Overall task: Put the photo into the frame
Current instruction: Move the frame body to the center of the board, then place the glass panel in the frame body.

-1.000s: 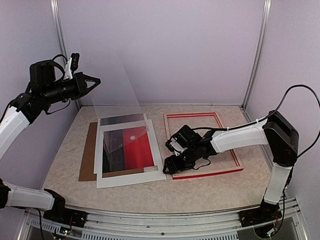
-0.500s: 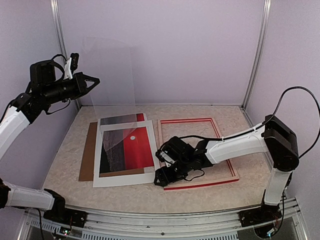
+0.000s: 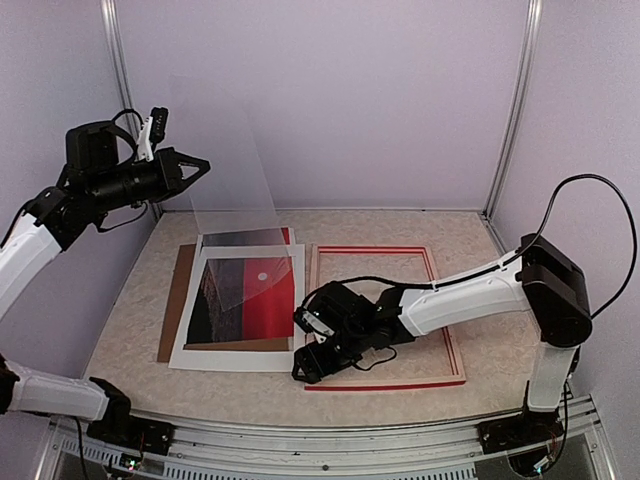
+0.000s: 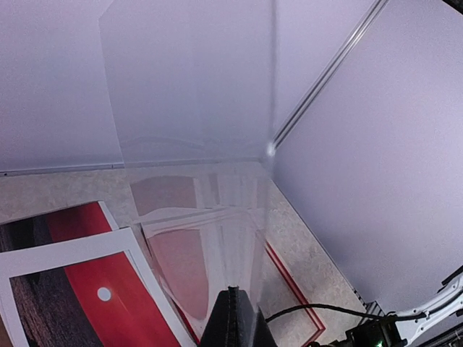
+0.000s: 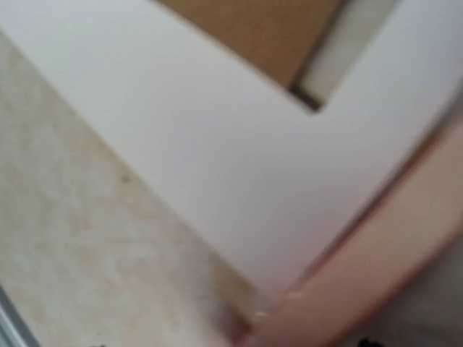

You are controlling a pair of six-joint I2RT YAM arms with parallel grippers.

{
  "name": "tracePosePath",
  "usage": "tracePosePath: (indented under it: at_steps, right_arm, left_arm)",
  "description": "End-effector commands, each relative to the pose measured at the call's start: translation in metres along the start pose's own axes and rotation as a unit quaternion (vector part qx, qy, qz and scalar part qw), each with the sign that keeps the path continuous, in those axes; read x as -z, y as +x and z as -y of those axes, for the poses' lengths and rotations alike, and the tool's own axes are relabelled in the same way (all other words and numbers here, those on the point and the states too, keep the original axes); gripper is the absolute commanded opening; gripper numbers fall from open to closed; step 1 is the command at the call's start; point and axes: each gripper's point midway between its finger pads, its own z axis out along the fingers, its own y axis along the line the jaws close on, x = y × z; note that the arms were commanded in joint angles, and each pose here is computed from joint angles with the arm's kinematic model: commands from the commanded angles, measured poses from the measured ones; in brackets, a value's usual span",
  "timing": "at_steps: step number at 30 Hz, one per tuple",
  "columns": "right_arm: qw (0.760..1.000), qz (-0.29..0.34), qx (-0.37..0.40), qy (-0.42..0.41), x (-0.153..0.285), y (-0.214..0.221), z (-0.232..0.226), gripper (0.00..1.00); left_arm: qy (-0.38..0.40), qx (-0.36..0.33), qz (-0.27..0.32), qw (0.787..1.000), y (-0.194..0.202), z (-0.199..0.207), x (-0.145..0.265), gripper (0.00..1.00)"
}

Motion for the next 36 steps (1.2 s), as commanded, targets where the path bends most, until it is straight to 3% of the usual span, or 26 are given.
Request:
tracePosePath:
  at_steps: [1, 10, 15, 19, 25, 36]
  right_arm:
    - [0.998, 0.044, -0.012, 0.042, 0.04, -0.024, 0.033, 0.75]
    - [0.979, 0.1, -0.092, 0.155, 0.128, -0.026, 0.15, 0.75]
    - [0.936, 0.147, -0.187, 0.26, 0.201, -0.014, 0.245, 0.75]
    - [0.904, 0.172, -0.236, 0.314, 0.248, 0.001, 0.293, 0.75]
    - [0.878, 0.184, -0.269, 0.351, 0.287, 0.02, 0.338, 0.75]
    - [0.863, 0.201, -0.288, 0.363, 0.317, 0.024, 0.372, 0.75]
  left_arm:
    - [0.023, -0.002, 0.023, 0.999, -0.008, 0.017, -0.001, 0.0]
    - [0.092, 0.035, 0.01, 0.995, 0.004, 0.06, -0.019, 0.0]
    - [0.133, 0.063, -0.019, 0.989, 0.032, 0.094, -0.04, 0.0]
    - [0.166, 0.093, -0.045, 0.981, 0.061, 0.121, -0.059, 0.0]
    - [0.226, 0.137, -0.095, 0.96, 0.109, 0.159, -0.083, 0.0]
    - [0.362, 0.205, -0.162, 0.895, 0.156, 0.24, -0.111, 0.0]
